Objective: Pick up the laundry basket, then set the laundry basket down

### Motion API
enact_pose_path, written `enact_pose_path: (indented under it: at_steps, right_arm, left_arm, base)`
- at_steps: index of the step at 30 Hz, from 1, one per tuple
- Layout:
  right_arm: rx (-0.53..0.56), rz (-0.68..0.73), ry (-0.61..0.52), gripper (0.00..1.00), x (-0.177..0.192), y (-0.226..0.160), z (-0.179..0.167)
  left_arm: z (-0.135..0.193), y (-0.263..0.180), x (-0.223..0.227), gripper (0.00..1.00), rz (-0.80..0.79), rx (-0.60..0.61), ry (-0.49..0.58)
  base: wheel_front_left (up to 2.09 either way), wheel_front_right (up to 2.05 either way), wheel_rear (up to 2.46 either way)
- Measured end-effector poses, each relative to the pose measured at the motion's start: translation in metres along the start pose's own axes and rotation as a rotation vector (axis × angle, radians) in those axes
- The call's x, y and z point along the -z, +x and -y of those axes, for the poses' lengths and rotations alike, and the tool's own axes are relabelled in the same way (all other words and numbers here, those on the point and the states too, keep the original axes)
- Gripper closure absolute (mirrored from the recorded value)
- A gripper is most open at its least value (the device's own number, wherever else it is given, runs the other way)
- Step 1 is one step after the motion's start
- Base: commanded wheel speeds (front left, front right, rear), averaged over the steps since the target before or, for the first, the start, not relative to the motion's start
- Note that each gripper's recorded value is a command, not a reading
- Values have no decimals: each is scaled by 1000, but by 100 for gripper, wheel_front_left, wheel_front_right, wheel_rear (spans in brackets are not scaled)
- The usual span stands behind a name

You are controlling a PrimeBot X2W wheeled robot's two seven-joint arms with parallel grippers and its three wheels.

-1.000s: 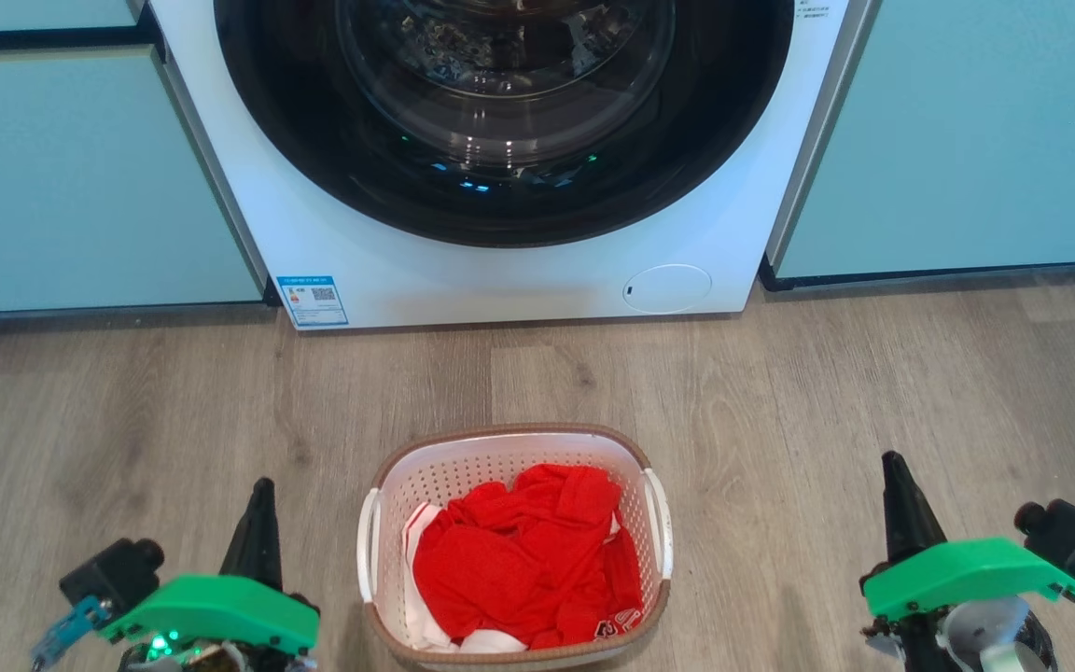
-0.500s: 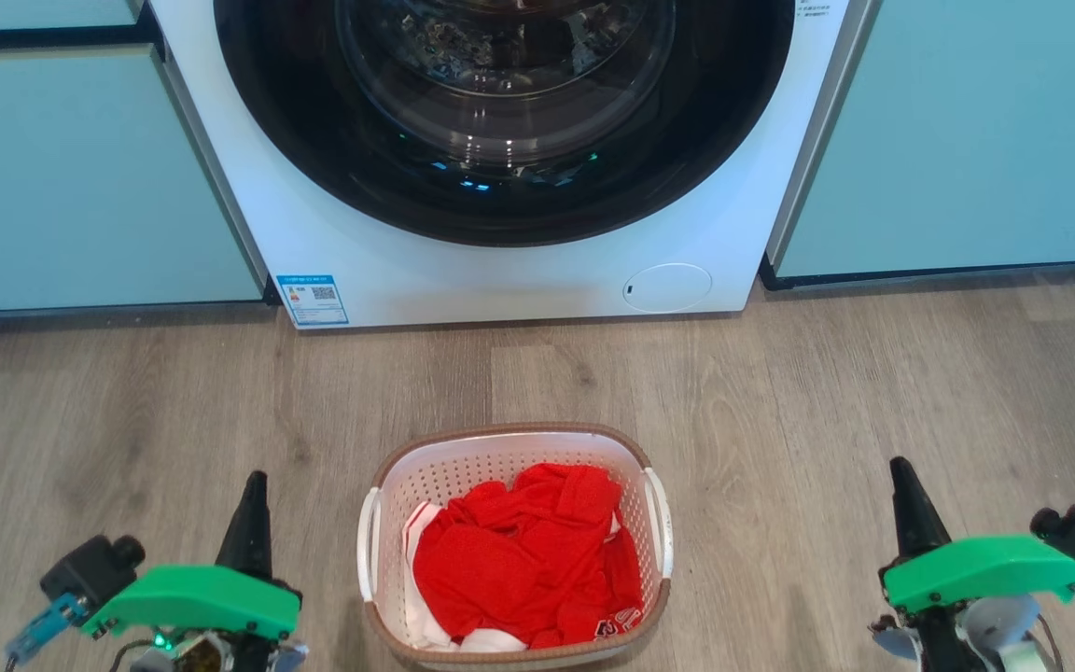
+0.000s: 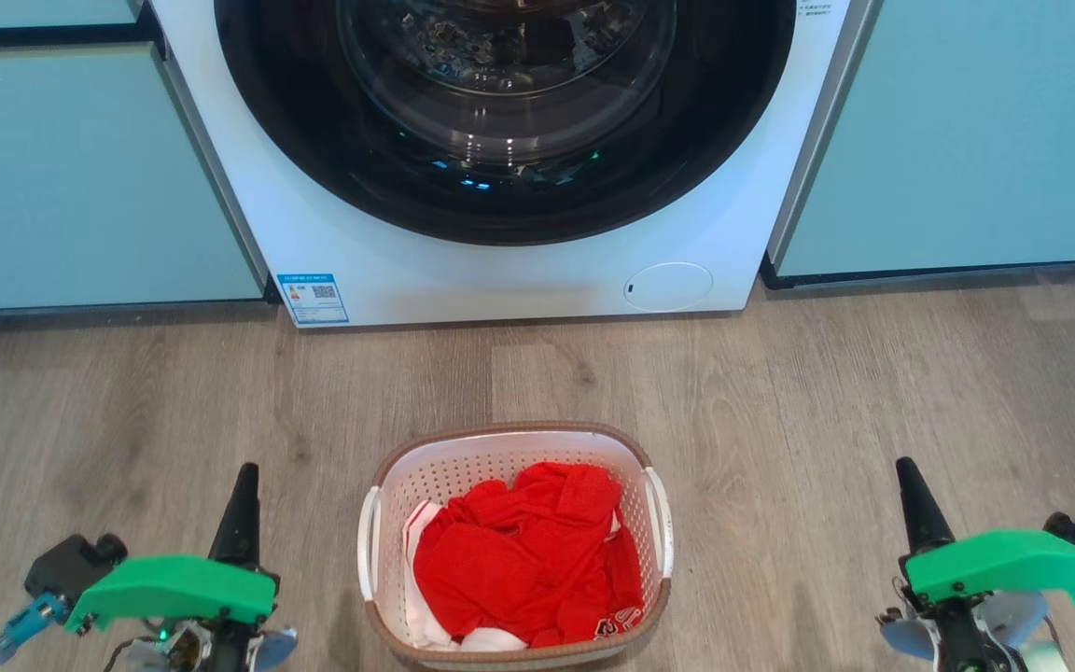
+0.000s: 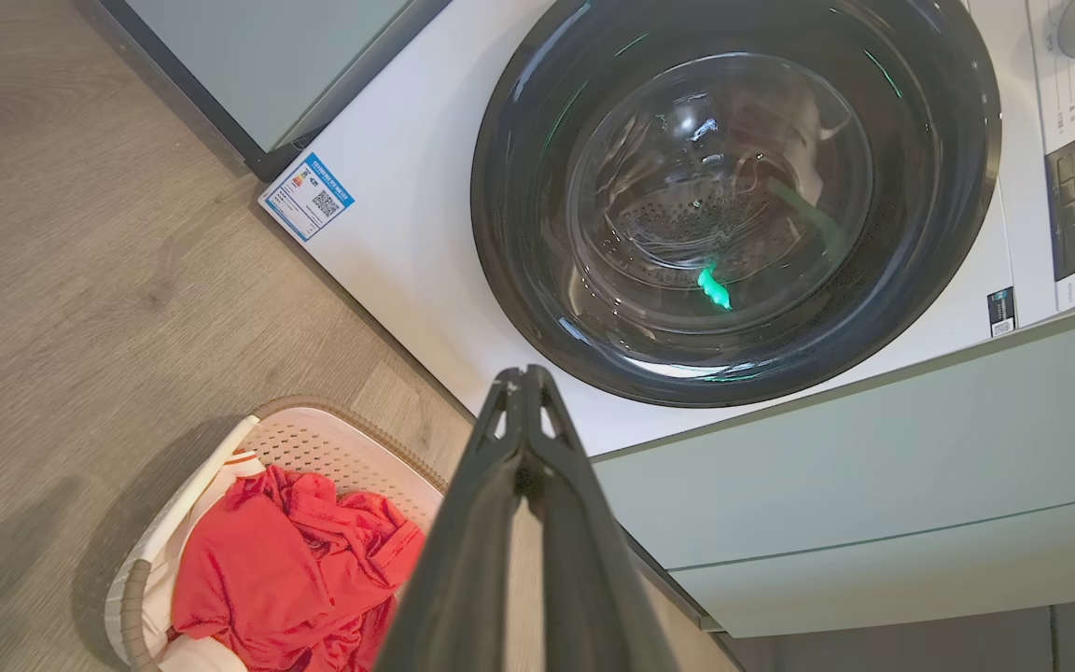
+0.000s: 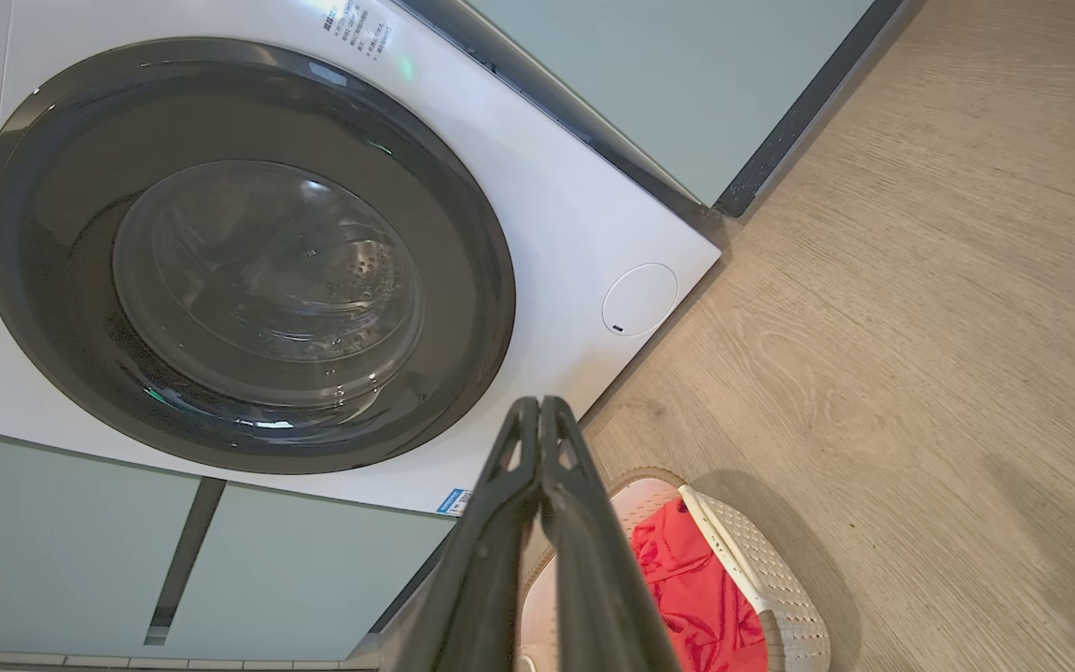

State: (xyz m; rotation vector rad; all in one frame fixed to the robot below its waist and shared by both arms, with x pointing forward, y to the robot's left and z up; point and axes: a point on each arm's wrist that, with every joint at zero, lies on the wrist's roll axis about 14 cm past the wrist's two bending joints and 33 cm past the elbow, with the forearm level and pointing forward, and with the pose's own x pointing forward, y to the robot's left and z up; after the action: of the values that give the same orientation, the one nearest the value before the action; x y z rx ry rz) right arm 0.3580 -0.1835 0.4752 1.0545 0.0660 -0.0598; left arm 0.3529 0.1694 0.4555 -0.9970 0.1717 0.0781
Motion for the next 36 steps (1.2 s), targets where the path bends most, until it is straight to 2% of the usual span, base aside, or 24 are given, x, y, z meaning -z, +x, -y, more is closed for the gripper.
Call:
enact_pose_path:
  at_steps: [36]
  right_arm:
    - [24, -1, 342, 100, -12, 10, 8]
  left_arm:
    - [3, 10, -15, 100, -4, 33, -375]
  base:
    - [0, 0, 0]
